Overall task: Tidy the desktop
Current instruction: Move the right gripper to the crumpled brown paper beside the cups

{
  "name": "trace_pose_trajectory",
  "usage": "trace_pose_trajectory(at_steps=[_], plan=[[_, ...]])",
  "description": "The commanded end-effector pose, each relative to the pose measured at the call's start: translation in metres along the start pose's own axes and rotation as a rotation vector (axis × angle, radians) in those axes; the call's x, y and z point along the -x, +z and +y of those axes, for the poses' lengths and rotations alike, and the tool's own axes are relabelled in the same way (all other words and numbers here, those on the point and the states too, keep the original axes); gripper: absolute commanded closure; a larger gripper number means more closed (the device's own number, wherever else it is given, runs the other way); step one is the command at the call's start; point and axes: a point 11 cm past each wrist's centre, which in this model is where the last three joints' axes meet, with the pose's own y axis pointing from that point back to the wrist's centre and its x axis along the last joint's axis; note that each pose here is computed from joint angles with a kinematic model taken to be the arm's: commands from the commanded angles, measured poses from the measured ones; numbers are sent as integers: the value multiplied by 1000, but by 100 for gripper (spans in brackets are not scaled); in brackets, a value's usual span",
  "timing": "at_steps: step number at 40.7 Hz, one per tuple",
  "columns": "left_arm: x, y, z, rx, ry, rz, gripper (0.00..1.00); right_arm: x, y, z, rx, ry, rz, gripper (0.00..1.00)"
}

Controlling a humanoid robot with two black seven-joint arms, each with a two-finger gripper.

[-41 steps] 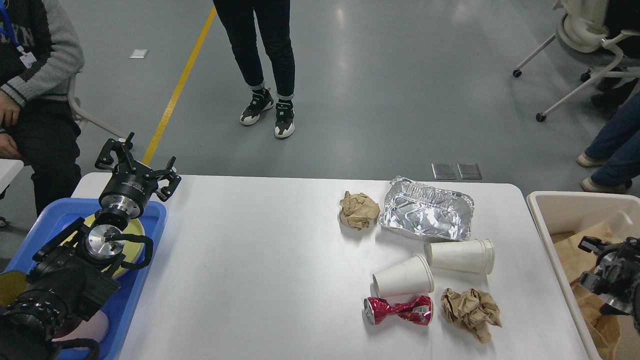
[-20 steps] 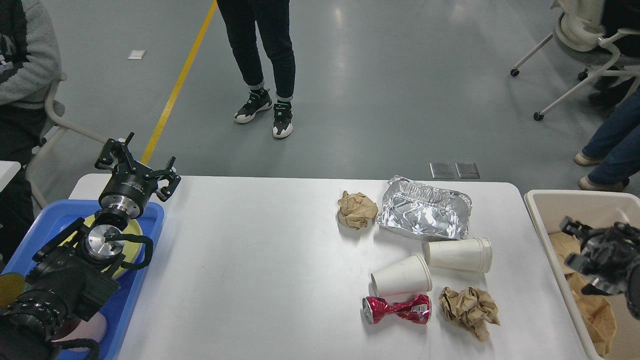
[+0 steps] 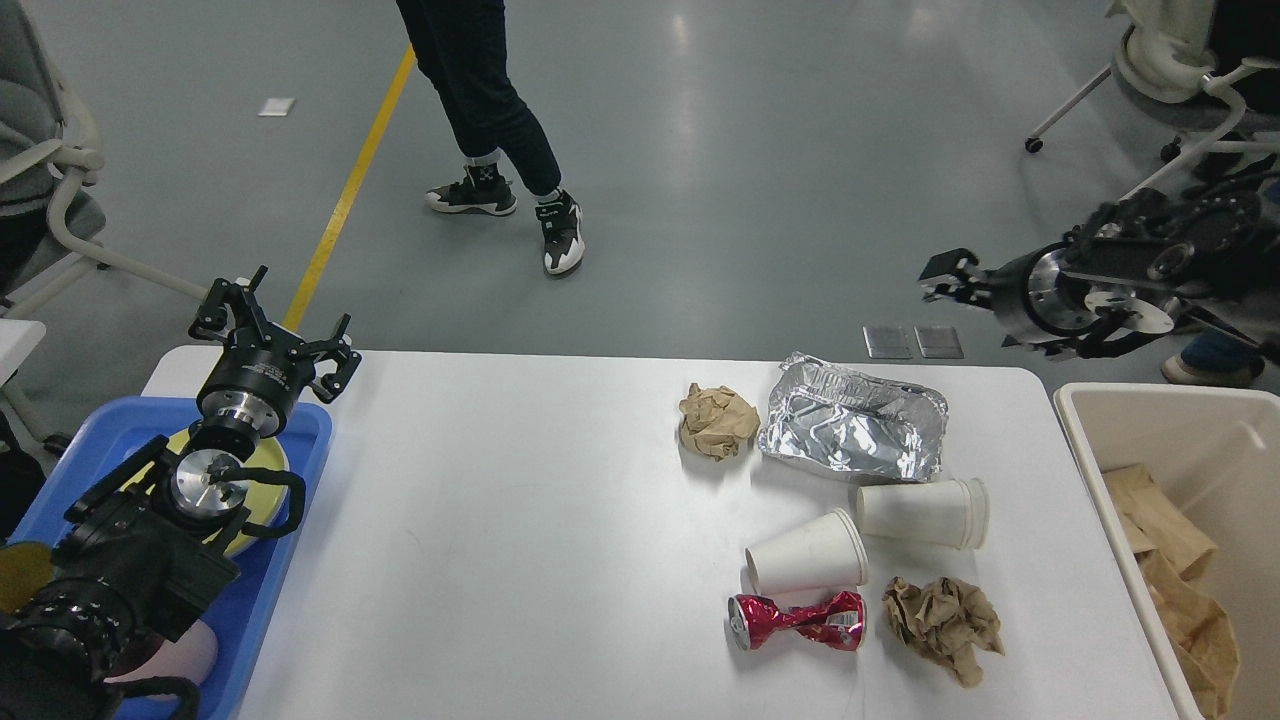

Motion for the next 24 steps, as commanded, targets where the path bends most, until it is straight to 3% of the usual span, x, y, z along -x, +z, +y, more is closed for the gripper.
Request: trace_pose_trajectory(at_steps=[1,4,11,20,24], plan=[[0,0,0,0,-1,0,2,53,-61,29,-65,-176,208,0],[0,0,0,1,1,0,2,106,-87,47,-83,-302,331,0],[0,0,0,0,-1,0,2,168,-94,61,-80,-458,437,0],[1,0,0,1,-2,0,2,183,-76,42,-37,-486,458,0],[0,0,0,1,-1,0,2,166,-38,28,58,-446,548,0]])
